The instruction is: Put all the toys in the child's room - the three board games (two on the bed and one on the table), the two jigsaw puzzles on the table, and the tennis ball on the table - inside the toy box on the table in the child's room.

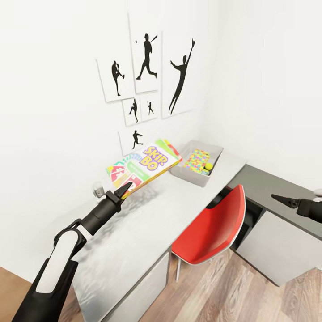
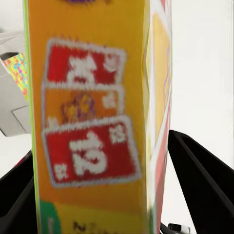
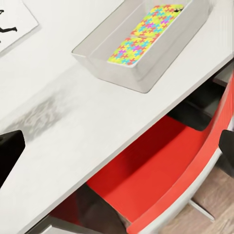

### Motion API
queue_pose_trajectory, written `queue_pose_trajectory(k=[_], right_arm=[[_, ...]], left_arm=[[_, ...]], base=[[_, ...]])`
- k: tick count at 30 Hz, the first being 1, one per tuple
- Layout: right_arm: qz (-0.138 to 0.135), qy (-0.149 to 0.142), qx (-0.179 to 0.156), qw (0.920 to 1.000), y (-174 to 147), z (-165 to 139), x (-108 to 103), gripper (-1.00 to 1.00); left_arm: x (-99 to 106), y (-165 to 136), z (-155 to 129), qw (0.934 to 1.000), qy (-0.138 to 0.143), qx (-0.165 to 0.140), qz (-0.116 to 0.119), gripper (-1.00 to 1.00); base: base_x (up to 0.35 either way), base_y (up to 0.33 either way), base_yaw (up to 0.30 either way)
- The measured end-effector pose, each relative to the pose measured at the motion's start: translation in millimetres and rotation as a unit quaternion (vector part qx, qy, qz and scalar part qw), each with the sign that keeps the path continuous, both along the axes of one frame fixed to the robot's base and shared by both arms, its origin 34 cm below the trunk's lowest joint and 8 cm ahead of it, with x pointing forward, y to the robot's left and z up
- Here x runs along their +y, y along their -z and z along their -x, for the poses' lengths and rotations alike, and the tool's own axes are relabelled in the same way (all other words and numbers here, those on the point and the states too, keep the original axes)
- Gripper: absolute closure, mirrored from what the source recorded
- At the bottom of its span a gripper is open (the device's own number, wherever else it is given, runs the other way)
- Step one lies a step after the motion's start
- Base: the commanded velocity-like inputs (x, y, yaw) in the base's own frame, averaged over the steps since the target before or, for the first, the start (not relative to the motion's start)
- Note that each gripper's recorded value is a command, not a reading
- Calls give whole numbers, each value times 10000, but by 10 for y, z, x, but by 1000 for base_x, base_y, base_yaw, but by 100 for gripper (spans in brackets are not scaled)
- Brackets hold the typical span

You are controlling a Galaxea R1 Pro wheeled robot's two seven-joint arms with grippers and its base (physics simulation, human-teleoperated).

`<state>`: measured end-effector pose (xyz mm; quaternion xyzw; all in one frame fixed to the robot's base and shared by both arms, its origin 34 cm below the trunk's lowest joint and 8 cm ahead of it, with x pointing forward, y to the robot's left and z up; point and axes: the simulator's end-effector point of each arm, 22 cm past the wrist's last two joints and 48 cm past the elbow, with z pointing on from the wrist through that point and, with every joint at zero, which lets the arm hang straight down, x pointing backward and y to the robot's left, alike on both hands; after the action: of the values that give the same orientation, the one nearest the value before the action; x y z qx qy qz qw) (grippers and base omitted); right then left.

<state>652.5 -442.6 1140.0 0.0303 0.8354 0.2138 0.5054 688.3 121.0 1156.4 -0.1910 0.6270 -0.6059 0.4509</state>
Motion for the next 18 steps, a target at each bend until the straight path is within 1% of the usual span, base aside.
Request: queue_pose_trajectory(k=[4,7,18], right_arm=[[0,0,-31,10000,-33,9,0,-100],[-3,0,-52,10000,-56,14,2,-100],[4,-1,-134,9999,-148,38,-4,-100]], left_arm=[[29,-42,17,10000,-14,-66,15,100],[29,-62,24,10000,-13,-84,6,100],[24,-135,48,9998,-20,-161,-63,100]], base=[[-4,-3,-71],[-96,-62,-70],[-220,-142,-53]])
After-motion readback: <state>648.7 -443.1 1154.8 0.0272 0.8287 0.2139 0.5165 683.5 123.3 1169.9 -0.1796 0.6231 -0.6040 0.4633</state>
